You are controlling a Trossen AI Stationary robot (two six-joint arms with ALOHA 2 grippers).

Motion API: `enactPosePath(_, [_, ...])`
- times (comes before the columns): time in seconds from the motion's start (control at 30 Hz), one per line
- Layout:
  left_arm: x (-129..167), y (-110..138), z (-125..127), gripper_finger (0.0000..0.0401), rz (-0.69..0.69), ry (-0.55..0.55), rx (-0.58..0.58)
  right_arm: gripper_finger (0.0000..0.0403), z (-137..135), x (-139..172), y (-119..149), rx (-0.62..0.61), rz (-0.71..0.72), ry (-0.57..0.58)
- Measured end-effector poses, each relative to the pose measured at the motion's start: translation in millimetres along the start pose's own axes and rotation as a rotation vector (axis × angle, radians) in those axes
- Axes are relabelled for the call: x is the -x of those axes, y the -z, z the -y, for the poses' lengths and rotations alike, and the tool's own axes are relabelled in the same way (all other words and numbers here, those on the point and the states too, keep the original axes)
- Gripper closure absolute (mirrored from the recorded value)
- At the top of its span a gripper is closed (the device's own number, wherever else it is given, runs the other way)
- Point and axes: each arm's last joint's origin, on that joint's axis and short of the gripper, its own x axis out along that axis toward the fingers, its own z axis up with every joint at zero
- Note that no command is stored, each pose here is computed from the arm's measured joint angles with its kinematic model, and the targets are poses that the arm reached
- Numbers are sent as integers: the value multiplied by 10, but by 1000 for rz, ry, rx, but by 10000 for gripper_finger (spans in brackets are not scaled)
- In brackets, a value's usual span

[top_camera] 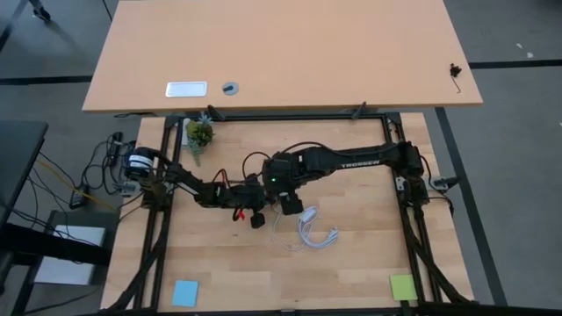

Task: Screw lightbulb
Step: Remove the lightbulb from the lamp socket

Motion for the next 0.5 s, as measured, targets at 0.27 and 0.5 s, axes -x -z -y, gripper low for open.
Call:
enactPosePath(0.27, [0,1,0,401,-1,-1,2,93,71,125,30,-596,-49,7])
enactPosePath(0.5, [0,3,-1,401,-3,-1,1,85,144,-159,71,-667,-104,18])
